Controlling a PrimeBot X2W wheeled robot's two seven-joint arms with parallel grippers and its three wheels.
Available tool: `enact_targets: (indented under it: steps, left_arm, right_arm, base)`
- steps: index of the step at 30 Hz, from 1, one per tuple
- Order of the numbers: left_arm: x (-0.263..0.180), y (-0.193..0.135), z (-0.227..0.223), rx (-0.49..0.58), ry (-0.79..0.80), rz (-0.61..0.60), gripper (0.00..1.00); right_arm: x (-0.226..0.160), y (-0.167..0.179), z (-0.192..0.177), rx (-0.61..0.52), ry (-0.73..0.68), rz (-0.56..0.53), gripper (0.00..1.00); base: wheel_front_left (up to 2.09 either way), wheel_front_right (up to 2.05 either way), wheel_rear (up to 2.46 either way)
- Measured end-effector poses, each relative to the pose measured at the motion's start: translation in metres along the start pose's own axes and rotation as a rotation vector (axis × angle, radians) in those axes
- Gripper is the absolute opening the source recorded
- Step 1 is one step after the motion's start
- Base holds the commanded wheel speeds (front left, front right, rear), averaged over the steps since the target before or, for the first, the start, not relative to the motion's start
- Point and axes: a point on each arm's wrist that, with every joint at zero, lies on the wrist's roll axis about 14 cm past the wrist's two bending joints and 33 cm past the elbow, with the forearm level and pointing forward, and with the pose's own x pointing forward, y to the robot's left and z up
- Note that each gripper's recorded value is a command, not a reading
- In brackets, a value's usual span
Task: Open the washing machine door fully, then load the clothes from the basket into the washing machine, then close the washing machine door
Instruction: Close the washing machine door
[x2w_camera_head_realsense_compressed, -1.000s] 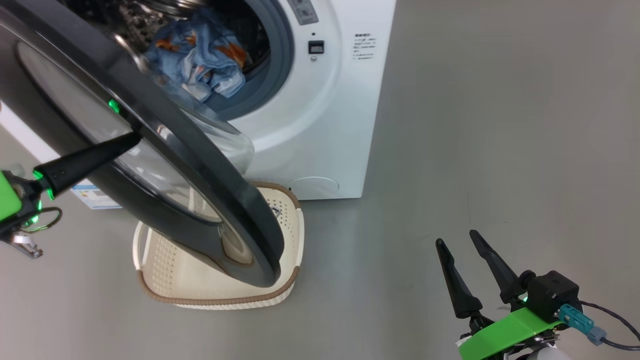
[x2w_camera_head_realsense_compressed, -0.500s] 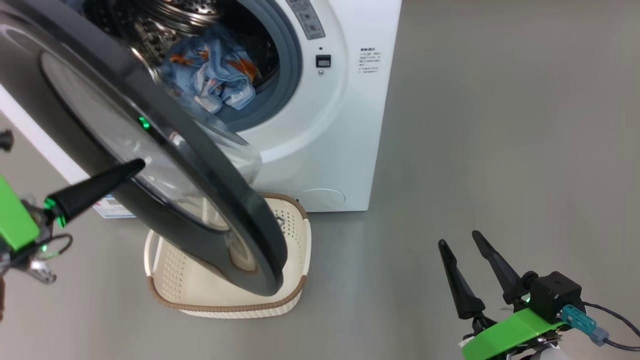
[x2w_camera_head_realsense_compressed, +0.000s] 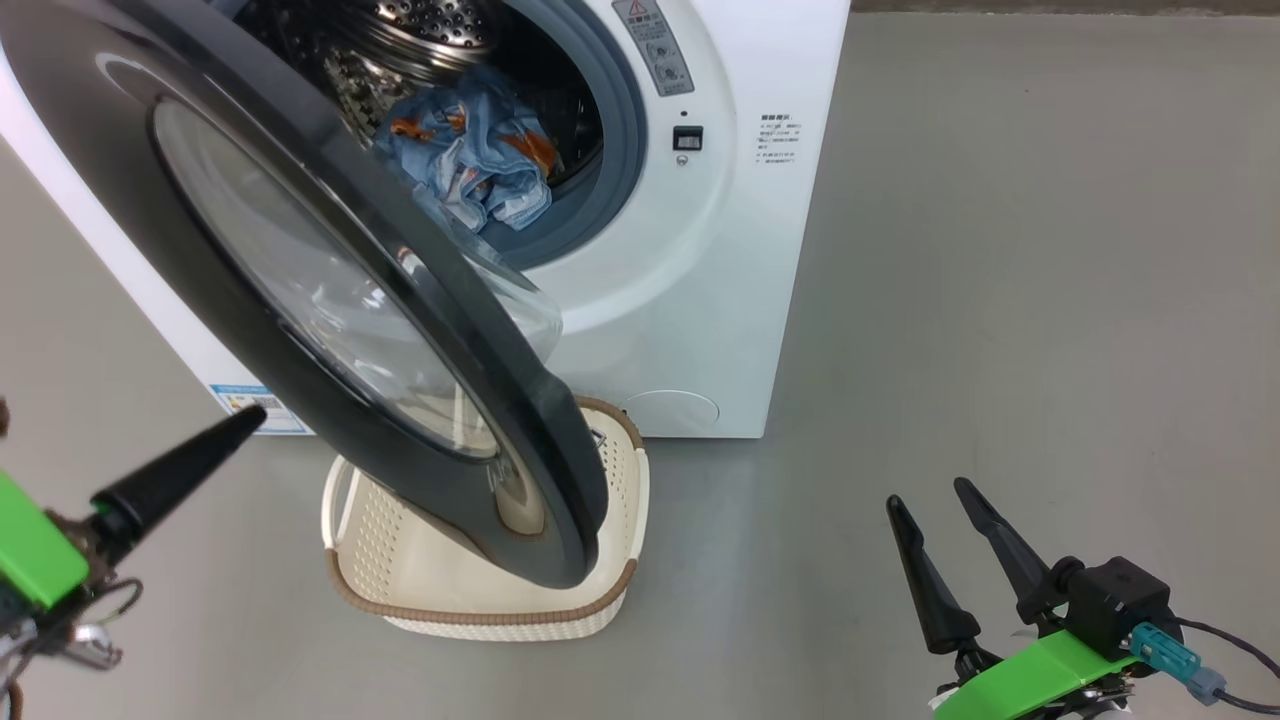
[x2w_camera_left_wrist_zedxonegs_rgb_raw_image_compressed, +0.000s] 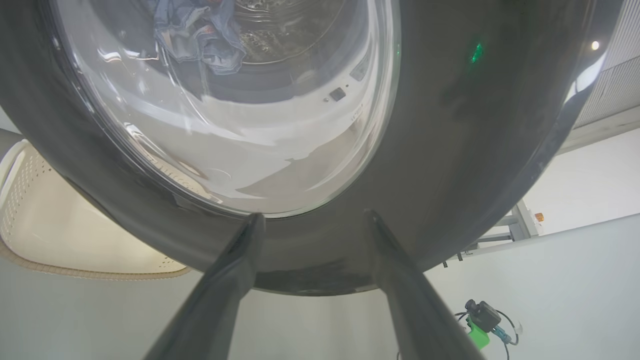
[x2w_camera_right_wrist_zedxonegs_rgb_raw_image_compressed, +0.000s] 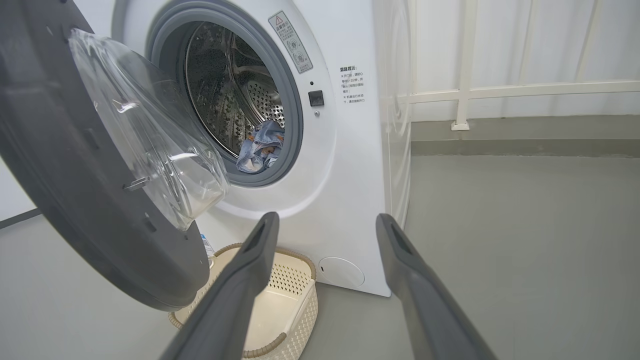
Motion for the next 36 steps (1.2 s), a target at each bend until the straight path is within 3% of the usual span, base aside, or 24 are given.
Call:
enact_targets:
  steps: [9, 23, 27, 36]
  left_arm:
    - [-0.021, 0.04, -0.027, -0.093, -0.064, 0.112, 1.0]
    - [-0.036, 0.079, -0.071, -0.091, -0.189, 0.265, 1.0]
    - [-0.037, 0.086, -0.074, -0.05, -0.247, 0.297, 1.0]
    - [-0.047, 0.104, -0.082, 0.186, -0.313, 0.369, 1.0]
  right_arm:
    - [-0.002, -0.008, 0.002, -0.009, -0.003, -0.019, 1.0]
    - [-0.017, -0.026, -0.001, -0.013, 0.009, -0.078, 1.0]
    - [-0.02, -0.033, 0.001, -0.018, 0.007, -0.099, 1.0]
    - [-0.033, -0.044, 0.0, -0.024, 0.015, -0.14, 1.0]
  base:
    - [0.0, 0.0, 0.0]
    - [0.0, 0.0, 0.0]
    - [0.0, 0.0, 0.0]
    - [0.0, 0.0, 0.0]
